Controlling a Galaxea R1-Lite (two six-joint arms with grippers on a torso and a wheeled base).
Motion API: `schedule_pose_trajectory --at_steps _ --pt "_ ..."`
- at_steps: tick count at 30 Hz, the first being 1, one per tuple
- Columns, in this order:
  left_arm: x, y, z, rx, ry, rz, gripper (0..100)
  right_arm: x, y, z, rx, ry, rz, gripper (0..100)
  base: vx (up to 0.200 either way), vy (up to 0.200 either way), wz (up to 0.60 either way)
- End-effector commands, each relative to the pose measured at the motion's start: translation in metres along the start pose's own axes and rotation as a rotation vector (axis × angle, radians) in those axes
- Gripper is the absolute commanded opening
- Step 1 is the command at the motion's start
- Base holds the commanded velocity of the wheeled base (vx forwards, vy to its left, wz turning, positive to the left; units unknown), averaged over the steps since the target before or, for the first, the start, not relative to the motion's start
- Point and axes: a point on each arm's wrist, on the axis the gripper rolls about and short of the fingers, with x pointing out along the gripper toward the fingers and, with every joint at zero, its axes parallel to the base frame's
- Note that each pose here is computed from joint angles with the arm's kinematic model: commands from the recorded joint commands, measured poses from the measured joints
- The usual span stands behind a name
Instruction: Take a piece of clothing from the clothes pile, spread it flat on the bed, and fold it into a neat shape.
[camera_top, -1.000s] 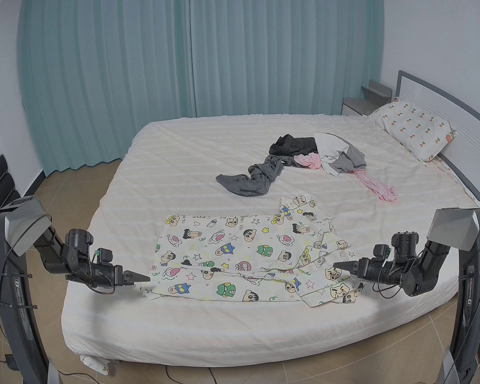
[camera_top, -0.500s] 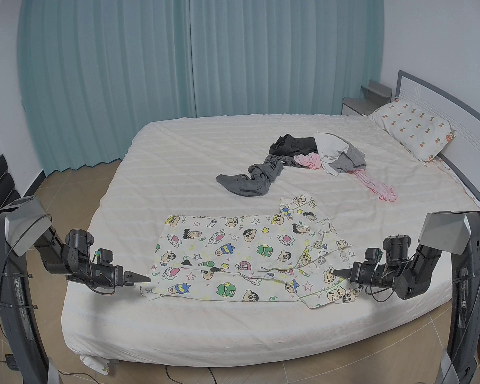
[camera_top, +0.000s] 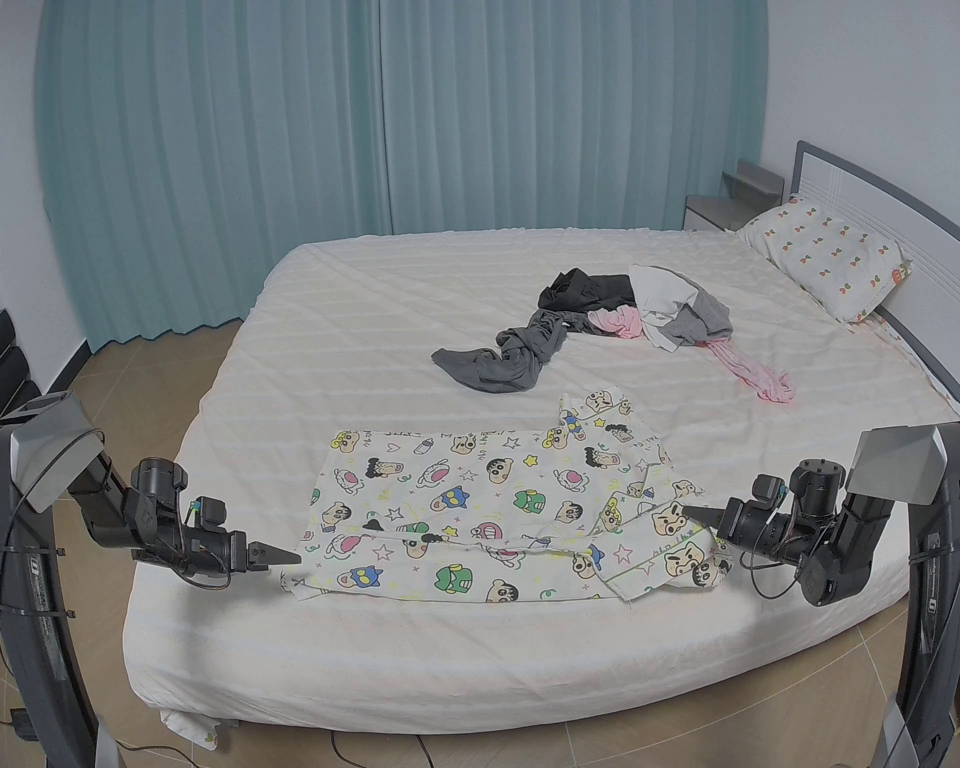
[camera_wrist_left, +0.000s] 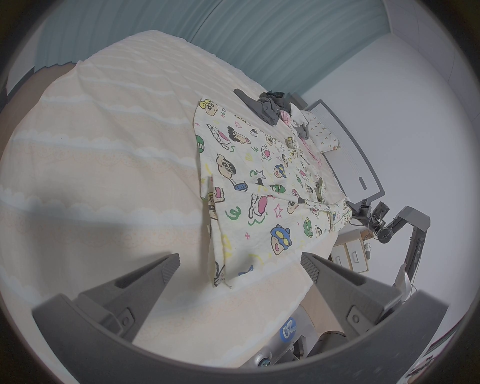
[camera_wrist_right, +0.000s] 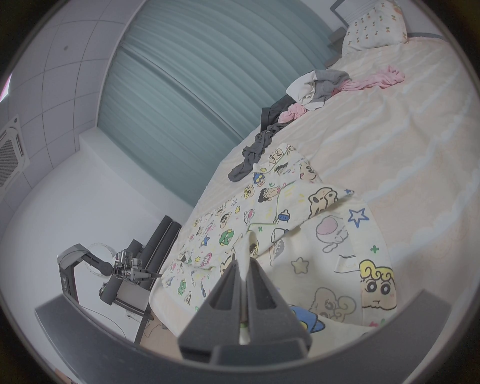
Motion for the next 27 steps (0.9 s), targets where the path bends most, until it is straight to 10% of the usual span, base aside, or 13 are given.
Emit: schedule_pose_trajectory --at_steps 1,21,22,27 --pt "0.000 0.001 0.000 -0.001 -0.002 0.002 100 0.001 0.000 0.000 0.000 -0.009 0.002 0 0.000 0.000 0.00" --pt "0.000 0.001 0.001 0.014 -0.013 0.004 100 0.006 -0.011 0.003 0.049 0.002 -0.023 0 0.000 0.000 0.00" --pt "0.000 0.001 0.001 0.014 -0.013 0.004 100 0.006 -0.011 0.003 0.049 0.001 -0.023 100 0.000 0.000 0.00" --pt "0.000 0.001 0.001 0.012 -0.012 0.004 100 0.006 -0.015 0.003 0.053 -0.001 -0.030 100 0.000 0.000 0.00"
